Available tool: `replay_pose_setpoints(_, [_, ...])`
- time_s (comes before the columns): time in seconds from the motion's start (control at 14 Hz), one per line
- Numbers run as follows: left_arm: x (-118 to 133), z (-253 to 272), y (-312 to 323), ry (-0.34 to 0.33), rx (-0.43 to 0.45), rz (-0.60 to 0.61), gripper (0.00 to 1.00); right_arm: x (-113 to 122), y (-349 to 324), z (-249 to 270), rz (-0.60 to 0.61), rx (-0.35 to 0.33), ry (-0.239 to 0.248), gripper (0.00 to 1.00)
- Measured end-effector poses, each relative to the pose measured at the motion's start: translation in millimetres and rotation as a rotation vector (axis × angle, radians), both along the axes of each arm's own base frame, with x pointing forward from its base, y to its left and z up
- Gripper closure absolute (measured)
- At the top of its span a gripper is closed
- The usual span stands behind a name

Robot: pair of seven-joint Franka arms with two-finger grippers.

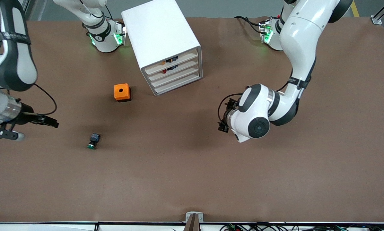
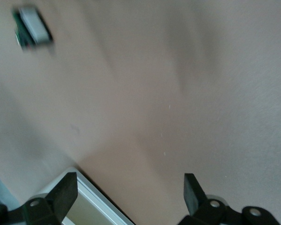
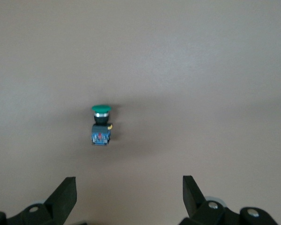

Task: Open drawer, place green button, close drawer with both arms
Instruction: 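Reach the left gripper to the drawer while the right gripper reaches the button, then pull the drawer open with the left gripper while the right gripper grasps the button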

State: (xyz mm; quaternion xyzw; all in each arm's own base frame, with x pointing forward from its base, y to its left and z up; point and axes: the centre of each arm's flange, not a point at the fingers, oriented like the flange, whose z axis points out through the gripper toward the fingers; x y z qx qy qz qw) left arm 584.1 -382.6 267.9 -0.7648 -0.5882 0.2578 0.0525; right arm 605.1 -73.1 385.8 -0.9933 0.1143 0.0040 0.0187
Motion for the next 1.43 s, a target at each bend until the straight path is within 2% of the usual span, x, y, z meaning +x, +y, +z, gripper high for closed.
replay_pose_setpoints(0.21, [-28.6,-26.5,-56.2,0.062,0.047,0.199,0.0,-3.9,24.6,-66.2,-0.057,-0.007,-0.014,0.0])
replay_pose_setpoints(0.5, [-54.4,-52.0,-93.3,0.261,0.01,0.406,0.0,5.2,56.3,-119.2,-0.06,-0.016,-0.036,0.0])
replay_pose_setpoints(0.57, [-57.3,-56.0,-97.1,0.312,0.009,0.456,0.07,6.5,60.3,-128.7,-0.058,-0.018,-0.043,0.0])
replay_pose_setpoints(0.64, [-60.4,-59.6,-100.3,0.351,0.025,0.502,0.07,7.6,62.5,-137.6,-0.056,-0.02,-0.049,0.0])
replay_pose_setpoints(0.71, [-65.3,-63.1,-104.6,0.381,0.054,0.539,0.13,8.4,64.1,-146.2,-0.054,-0.021,-0.053,0.0])
replay_pose_setpoints(0.86, [-82.7,-68.7,-120.3,0.42,0.111,0.573,0.36,8.5,65.0,-161.0,-0.065,-0.024,-0.054,0.0])
replay_pose_setpoints(1.0, [-104.1,-73.7,-136.4,0.461,0.161,0.577,0.54,7.8,67.3,-173.2,-0.089,-0.025,-0.049,0.0])
replay_pose_setpoints(1.07, [-114.1,-75.0,-143.8,0.487,0.176,0.575,0.57,7.2,70.8,-178.2,-0.1,-0.025,-0.043,0.0])
replay_pose_setpoints(1.21, [-128.1,-76.1,-153.1,0.528,0.193,0.566,0.57,6.8,80.7,-187.4,-0.118,-0.026,-0.044,0.0])
replay_pose_setpoints(1.43, [-137.8,-81.9,-156.0,0.58,0.207,0.553,0.54,5.3,84.9,-204.5,-0.128,-0.029,-0.043,0.0])
